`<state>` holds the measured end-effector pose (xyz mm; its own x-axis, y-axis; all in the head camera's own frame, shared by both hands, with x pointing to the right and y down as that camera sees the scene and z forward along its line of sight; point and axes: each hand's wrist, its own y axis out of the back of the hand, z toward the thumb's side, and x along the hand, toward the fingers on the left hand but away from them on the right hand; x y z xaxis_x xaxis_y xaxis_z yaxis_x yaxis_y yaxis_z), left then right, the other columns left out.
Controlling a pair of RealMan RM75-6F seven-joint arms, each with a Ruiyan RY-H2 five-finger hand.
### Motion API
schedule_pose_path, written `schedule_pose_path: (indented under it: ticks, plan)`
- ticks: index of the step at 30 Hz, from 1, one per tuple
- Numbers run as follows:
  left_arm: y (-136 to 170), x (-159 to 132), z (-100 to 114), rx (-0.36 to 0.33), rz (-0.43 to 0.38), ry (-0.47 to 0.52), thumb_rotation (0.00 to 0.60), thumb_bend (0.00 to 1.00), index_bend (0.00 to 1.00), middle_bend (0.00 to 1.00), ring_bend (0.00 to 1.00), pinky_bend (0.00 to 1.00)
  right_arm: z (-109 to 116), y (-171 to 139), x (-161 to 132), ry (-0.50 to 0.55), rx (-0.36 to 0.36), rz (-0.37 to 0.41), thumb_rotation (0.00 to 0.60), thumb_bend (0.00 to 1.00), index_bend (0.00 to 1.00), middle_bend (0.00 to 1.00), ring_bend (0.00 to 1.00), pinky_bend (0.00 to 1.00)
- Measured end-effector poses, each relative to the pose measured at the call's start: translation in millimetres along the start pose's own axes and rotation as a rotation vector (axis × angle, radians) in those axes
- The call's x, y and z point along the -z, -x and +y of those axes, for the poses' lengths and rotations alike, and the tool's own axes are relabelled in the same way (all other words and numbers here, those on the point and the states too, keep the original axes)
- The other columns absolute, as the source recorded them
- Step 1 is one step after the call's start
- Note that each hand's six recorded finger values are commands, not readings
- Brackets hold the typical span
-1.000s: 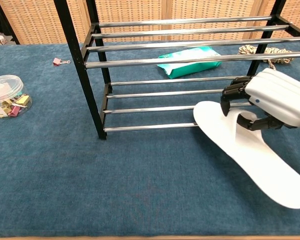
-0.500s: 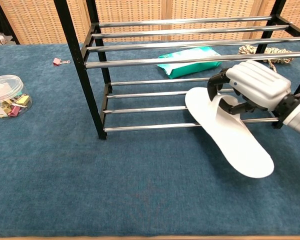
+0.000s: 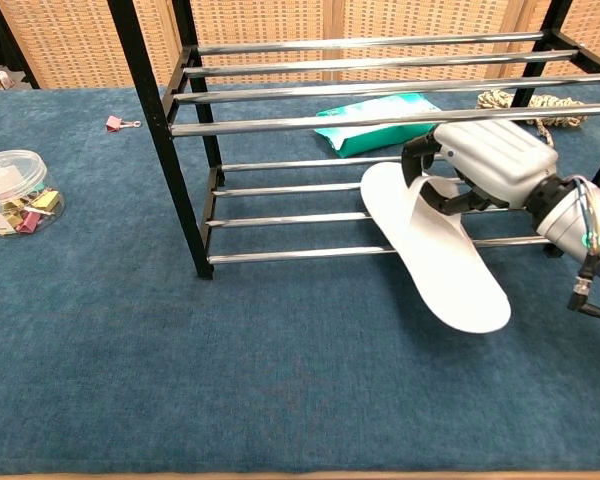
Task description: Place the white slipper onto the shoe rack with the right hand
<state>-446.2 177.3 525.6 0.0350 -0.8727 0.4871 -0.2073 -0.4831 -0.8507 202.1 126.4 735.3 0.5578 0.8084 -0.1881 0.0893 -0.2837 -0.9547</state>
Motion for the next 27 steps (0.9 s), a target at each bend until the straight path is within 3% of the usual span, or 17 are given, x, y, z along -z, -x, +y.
schedule_pose_path:
  ticks: [27]
  plan:
    - [1, 1, 1, 0.008, -0.001, 0.015, 0.6, 0.0, 0.0, 0.0, 0.0, 0.0, -3, 20, -1, 0.021, 0.009, -0.07, 0.6, 0.58, 0.58, 0.51, 0.44, 0.62]
